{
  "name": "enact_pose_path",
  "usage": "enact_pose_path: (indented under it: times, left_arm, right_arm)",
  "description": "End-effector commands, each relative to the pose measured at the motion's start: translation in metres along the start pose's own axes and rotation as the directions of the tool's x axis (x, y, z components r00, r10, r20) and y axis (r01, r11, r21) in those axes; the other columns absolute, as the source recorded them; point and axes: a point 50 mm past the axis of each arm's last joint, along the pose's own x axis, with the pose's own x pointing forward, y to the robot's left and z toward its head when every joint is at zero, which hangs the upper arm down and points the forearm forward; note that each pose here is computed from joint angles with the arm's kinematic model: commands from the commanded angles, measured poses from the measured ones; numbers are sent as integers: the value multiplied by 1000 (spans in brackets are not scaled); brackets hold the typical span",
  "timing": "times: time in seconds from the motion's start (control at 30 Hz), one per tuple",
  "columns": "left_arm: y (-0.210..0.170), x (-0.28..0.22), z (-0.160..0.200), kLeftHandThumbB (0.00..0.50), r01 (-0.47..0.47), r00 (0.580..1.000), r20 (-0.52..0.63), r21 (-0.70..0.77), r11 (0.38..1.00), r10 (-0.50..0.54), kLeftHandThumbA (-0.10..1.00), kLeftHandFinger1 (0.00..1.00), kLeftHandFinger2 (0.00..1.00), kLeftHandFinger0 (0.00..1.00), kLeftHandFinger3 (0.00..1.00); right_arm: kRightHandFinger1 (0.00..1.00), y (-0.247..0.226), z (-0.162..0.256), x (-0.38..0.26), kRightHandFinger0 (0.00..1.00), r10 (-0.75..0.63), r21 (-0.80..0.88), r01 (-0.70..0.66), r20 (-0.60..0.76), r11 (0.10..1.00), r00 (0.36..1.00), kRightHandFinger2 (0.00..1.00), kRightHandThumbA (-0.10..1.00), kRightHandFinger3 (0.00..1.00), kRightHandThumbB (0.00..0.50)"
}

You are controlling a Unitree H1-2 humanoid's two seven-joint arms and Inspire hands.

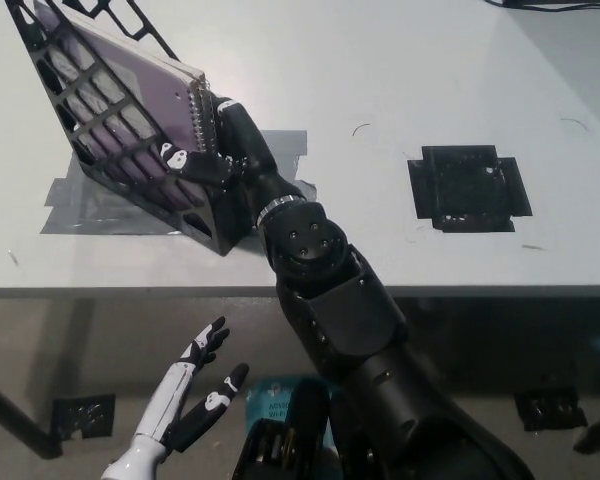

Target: A shelf with a book inside it is placed on the center of the desk infront of the robot. The robot uses its right hand to grab the book, take it out and hand it to a person.

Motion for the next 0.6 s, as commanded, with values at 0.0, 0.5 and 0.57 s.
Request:
enact_pose_path:
  times: [0.0,0.5,0.57]
  left_arm:
    - [6,6,11,332,-1,998,61,25,1000,0,788,1000,1000,1000,1000]
    - [6,8,10,342,15,998,67,45,999,-18,715,1000,1000,1000,1000]
    - [5,9,10,341,16,998,67,51,999,-19,713,1000,1000,1000,1000]
  right_arm:
    - [293,12,37,8,0,19,43,-25,119,999,993,620,178,573,161]
    - [182,1,50,3,0,131,601,-188,139,777,982,516,269,372,300]
    - [208,0,52,3,0,138,613,-199,145,764,980,565,292,437,307]
